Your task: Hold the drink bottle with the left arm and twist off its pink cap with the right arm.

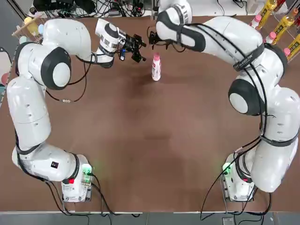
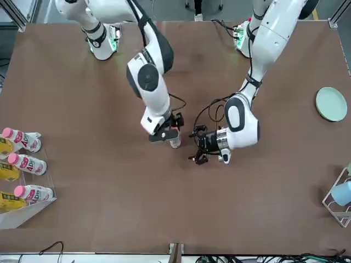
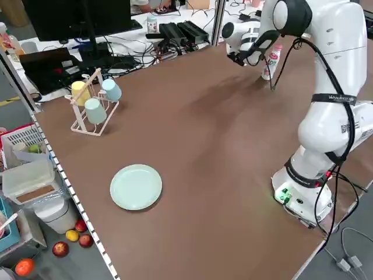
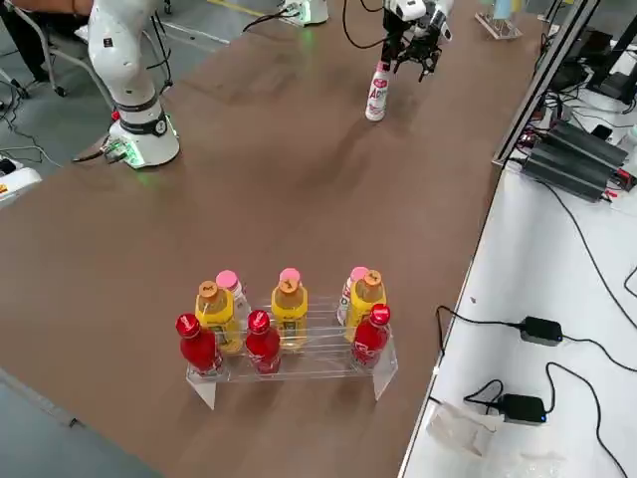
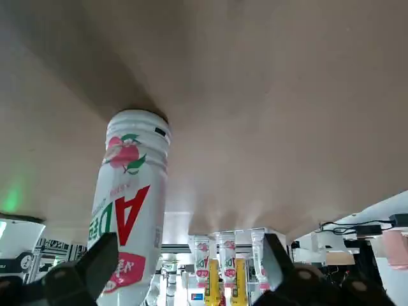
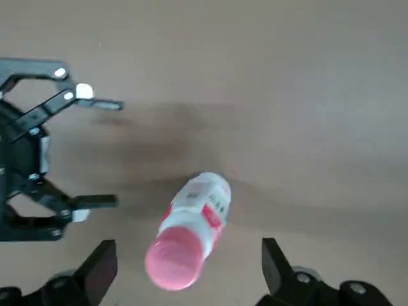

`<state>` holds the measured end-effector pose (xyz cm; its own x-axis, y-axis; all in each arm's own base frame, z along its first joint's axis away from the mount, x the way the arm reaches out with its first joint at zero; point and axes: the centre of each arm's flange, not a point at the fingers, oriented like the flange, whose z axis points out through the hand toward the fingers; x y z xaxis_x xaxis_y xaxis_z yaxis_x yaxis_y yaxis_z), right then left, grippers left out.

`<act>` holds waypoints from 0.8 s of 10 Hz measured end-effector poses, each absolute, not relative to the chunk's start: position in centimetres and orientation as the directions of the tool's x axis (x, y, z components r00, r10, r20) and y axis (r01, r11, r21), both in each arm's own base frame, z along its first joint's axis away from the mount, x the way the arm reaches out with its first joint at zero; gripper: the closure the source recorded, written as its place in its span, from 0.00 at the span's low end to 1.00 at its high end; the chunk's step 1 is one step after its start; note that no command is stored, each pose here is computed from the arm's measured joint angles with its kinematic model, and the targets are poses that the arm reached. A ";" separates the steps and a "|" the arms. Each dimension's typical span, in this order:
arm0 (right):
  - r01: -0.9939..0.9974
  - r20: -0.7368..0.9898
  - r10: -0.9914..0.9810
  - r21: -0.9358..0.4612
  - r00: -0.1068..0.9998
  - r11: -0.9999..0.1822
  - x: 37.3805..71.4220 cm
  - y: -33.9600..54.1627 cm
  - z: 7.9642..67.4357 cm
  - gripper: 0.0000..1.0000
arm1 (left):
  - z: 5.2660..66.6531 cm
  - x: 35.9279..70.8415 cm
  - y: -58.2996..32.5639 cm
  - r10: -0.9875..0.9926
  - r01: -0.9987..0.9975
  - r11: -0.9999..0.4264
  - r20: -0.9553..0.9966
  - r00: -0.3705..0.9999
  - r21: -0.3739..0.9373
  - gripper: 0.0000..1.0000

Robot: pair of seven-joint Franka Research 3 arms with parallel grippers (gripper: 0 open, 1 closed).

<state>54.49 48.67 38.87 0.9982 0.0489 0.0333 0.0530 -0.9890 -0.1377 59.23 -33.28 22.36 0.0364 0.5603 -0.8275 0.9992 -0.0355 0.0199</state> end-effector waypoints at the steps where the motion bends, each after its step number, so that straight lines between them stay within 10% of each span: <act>1: 0.038 0.032 0.034 -0.135 0.999 -0.990 53.9 49.4 38.7 0.00 | 22.1 59.1 -33.5 0.562 0.999 -0.040 -0.826 0.042 0.023 0.00; 8: 0.015 0.017 0.013 -0.112 1.000 -0.994 54.3 48.4 37.3 0.19 | 19.4 58.2 -34.6 0.553 0.990 -0.111 -0.823 0.130 0.082 0.00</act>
